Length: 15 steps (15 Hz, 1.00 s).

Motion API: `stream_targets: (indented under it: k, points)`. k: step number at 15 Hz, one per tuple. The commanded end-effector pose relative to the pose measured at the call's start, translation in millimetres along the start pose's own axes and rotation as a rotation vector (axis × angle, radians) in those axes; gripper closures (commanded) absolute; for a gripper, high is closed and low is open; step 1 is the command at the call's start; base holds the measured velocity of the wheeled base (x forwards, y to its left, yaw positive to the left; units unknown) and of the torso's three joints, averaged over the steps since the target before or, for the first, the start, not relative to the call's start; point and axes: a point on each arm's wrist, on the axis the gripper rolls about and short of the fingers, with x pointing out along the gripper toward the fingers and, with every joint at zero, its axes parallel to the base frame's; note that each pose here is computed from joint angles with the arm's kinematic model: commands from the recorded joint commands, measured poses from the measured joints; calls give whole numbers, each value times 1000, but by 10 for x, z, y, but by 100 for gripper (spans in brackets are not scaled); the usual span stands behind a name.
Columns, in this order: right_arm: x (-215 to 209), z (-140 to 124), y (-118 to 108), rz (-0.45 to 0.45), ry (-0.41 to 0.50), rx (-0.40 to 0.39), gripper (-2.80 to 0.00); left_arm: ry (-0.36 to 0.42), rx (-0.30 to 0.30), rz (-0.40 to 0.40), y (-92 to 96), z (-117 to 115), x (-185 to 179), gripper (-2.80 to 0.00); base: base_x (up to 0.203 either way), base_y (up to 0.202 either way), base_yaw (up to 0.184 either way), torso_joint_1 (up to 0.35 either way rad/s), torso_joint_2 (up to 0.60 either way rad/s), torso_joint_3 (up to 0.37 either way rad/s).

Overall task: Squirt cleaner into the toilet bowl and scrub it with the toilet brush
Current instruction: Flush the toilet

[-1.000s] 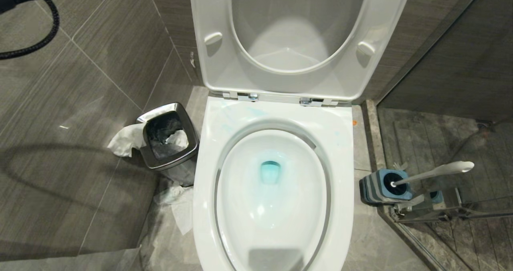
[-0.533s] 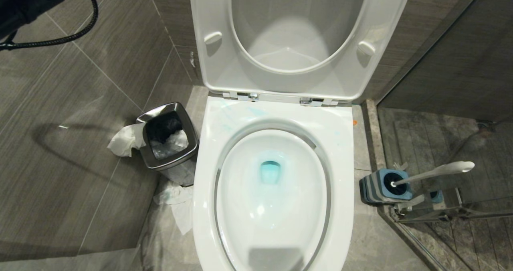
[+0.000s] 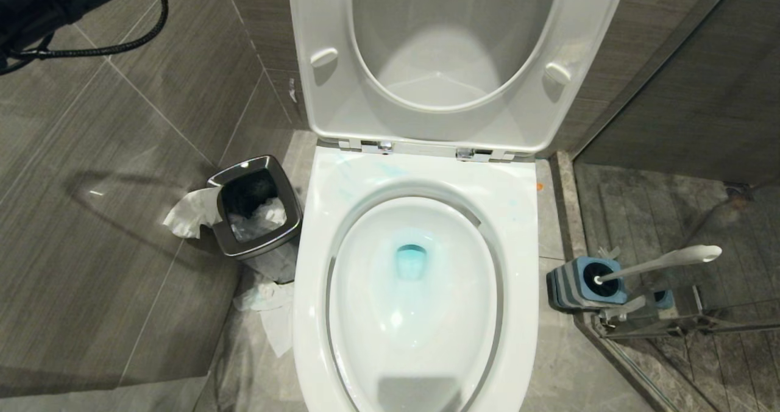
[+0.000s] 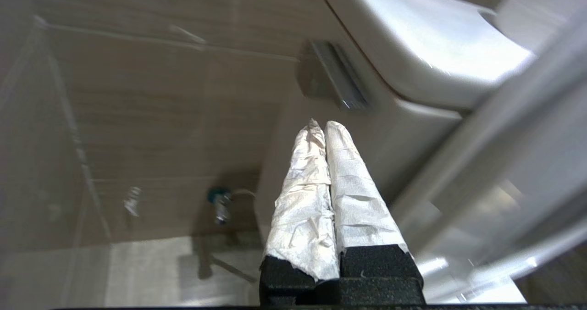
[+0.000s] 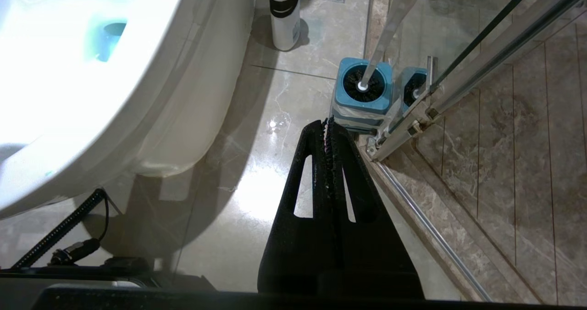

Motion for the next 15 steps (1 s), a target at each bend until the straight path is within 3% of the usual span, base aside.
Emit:
stream_targets:
  k: [1, 4, 11, 15]
  points:
    - [1, 0, 0, 0, 1, -1, 0, -71, 13, 54, 7, 78, 181, 0, 0, 0, 0, 0, 0, 0]
    - [1, 0, 0, 0, 1, 0, 0, -61, 111, 140, 102, -38, 276, 0, 0, 0, 0, 0, 0, 0]
    - [1, 0, 0, 0, 1, 1, 0, -39, 126, 131, -13, 161, 155, 0, 0, 0, 0, 0, 0, 0]
    - [1, 0, 0, 0, 1, 1, 0, -19, 123, 87, -105, 123, 192, 0, 0, 0, 0, 0, 0, 0]
